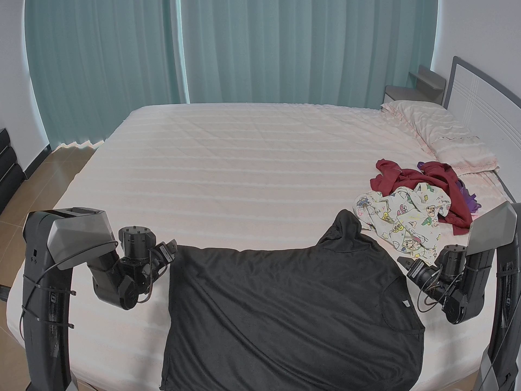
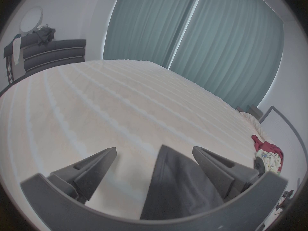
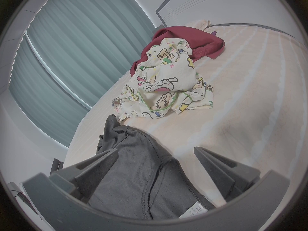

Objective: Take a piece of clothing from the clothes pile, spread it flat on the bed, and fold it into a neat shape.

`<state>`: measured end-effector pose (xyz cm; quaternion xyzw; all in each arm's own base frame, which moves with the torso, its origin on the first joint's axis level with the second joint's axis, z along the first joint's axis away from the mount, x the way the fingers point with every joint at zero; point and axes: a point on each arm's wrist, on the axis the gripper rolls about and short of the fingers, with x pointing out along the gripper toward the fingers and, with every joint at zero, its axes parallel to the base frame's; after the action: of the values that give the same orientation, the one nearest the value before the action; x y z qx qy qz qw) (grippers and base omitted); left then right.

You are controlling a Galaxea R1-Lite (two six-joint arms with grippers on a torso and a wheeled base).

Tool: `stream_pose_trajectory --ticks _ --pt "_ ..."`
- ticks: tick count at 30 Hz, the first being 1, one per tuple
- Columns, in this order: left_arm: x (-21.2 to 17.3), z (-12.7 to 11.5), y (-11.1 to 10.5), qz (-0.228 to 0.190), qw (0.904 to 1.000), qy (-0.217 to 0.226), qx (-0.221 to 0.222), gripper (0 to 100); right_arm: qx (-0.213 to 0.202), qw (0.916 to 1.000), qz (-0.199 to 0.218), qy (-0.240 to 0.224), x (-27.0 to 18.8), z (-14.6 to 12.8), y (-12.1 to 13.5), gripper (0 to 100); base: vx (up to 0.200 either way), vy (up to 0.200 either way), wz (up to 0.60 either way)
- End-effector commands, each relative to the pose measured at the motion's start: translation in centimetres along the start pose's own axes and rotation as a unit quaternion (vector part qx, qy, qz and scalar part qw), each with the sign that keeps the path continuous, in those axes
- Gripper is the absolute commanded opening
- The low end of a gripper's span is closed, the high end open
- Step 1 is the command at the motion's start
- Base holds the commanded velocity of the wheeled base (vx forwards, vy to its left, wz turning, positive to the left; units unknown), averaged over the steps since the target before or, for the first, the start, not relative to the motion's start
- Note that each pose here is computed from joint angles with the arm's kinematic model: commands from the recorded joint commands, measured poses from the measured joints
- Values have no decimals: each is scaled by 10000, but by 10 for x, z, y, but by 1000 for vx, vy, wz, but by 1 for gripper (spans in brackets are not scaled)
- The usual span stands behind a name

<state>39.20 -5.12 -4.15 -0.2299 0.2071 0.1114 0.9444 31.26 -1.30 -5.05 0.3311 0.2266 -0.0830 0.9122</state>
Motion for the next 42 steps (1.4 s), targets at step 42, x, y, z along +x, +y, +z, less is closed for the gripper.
stream_pose_trajectory --ticks 42 --pt "-140 -89 5 -617 9862 1532 -88 100 -139 9998 76 142 -10 -8 9 100 -143 0 0"
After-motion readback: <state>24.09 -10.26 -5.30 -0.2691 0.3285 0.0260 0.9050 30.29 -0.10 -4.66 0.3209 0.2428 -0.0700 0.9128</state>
